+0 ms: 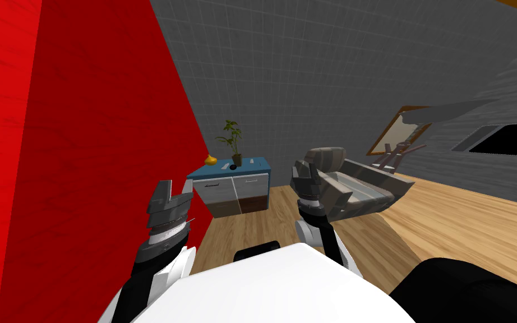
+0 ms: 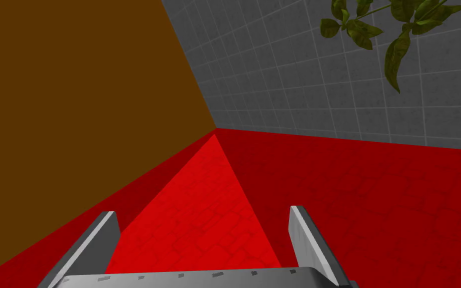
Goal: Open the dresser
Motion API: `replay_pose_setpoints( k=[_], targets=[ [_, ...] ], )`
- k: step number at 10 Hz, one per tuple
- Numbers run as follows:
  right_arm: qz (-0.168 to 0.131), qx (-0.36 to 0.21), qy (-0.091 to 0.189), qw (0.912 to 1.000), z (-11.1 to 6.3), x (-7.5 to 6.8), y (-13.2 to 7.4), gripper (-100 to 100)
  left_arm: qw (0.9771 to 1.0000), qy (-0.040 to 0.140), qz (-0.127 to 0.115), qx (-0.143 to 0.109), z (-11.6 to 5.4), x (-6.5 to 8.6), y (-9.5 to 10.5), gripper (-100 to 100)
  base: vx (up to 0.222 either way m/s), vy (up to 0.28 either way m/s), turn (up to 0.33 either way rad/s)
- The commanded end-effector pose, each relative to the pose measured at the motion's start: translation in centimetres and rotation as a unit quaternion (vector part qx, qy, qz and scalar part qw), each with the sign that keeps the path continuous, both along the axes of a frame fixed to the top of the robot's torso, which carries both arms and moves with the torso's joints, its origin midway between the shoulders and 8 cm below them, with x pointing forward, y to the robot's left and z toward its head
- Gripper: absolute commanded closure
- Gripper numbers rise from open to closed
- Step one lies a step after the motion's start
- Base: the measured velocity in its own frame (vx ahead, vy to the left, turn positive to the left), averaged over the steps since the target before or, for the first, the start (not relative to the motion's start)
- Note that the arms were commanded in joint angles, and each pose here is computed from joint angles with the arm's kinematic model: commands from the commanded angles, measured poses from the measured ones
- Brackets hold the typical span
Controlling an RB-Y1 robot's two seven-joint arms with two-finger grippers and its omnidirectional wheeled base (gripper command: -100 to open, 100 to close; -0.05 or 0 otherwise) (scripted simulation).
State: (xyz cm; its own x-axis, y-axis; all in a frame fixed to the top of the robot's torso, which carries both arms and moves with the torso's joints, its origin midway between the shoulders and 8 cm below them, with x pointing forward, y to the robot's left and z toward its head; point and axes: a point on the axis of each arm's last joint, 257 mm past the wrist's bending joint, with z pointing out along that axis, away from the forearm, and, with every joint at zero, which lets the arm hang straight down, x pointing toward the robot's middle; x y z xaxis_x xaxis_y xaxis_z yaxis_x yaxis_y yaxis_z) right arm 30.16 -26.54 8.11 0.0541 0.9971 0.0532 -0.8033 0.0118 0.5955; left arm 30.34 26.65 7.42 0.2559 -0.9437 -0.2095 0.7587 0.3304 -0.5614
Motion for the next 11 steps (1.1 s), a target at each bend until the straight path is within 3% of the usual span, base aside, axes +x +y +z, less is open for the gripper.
replay_pose_setpoints(
  k=[1, 9, 10, 11],
  targets=[
    [0.000, 0.000, 0.000, 1.0000, 0.0, 0.0, 0.0, 0, 1.0000, 0.000, 0.000, 0.000, 0.0, 0.0, 0.0, 0, 0.000, 0.000, 0.000],
    [0.000, 0.000, 0.000, 1.0000, 0.0, 0.0, 0.0, 0, 1.0000, 0.000, 0.000, 0.000, 0.0, 0.0, 0.0, 0, 0.000, 0.000, 0.000],
    [0.000, 0.000, 0.000, 1.0000, 0.0, 0.0, 0.0, 0, 0.9998, 0.013, -0.006, 0.013, -0.8, 0.7, -0.3, -100, 0.030, -0.017, -0.016],
    [0.000, 0.000, 0.000, 1.0000, 0.0, 0.0, 0.0, 0, 0.9996, 0.020, -0.008, 0.017, -1.2, 1.1, -0.4, -100, 0.049, -0.033, -0.020]
  ],
)
